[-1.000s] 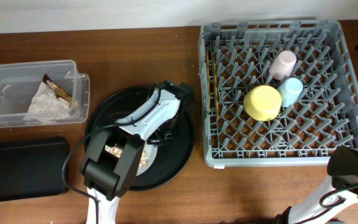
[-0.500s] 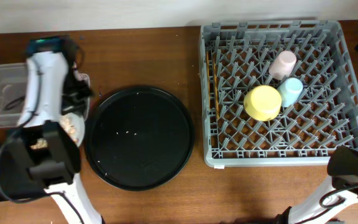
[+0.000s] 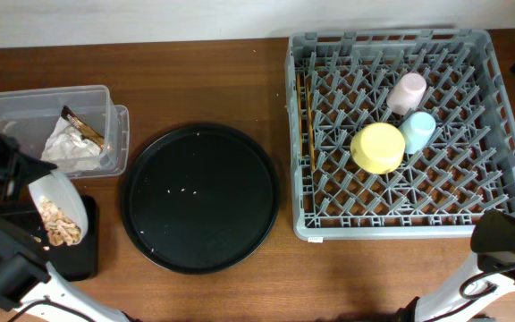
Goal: Sort waste into correct bins and load items into the dishwasher rack
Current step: 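Carry the plate over the small black tray and tip the scraps onto it, then set the empty plate back on the round black tray and release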
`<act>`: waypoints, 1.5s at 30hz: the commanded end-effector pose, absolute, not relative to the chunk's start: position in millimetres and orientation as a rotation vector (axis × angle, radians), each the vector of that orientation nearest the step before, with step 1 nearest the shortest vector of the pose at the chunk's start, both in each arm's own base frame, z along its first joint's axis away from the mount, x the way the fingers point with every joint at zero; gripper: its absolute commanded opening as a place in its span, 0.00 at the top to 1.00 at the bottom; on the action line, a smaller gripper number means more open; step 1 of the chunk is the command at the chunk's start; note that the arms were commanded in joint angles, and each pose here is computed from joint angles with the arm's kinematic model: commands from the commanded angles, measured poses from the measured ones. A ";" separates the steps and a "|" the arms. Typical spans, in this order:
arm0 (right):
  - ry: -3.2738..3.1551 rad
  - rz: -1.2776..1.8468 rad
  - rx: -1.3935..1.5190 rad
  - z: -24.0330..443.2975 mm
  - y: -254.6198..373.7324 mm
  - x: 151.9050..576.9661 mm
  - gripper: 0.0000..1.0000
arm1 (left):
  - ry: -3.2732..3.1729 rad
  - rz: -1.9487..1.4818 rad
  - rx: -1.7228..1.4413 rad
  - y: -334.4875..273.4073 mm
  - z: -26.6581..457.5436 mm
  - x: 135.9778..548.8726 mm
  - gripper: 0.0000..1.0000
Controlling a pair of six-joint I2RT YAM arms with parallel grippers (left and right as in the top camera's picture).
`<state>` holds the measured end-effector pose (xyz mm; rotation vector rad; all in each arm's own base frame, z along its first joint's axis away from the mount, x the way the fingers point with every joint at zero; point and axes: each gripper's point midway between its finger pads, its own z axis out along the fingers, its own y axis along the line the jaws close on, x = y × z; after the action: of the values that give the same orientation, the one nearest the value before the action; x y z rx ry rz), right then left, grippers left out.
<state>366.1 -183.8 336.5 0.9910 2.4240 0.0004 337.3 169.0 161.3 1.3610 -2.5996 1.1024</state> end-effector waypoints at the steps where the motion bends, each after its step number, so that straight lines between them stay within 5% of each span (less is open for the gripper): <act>1: 2.420 -0.009 1.001 337.8 -186.1 363.2 0.02 | -2.636 1.340 1.399 194.4 182.2 332.7 1.00; 15: 2.419 -0.008 1.001 337.8 -186.1 363.2 0.02 | -2.223 1.765 1.933 272.0 197.6 281.1 1.00; 25: 2.419 -0.008 1.001 337.8 -186.1 363.2 0.02 | -2.093 1.957 1.893 251.6 175.5 271.7 1.00; 36: 2.420 -0.009 1.001 337.8 -186.1 363.2 0.02 | -2.483 1.975 1.829 246.6 250.1 270.5 1.00; 40: 2.419 -0.008 1.001 337.8 -186.1 363.2 0.02 | -2.851 1.688 1.665 183.2 306.0 261.5 1.00; 42: 2.419 -0.008 1.001 337.8 -186.1 363.2 0.02 | -3.159 1.509 1.188 90.4 336.3 269.7 1.00; 45: 2.420 -0.008 1.001 337.7 -186.1 363.2 0.02 | -3.341 1.026 0.552 -24.2 316.8 283.2 1.00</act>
<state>366.4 -184.1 336.4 0.9910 2.4232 -0.0007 280.2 33.0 338.9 0.8115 -3.2849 1.3963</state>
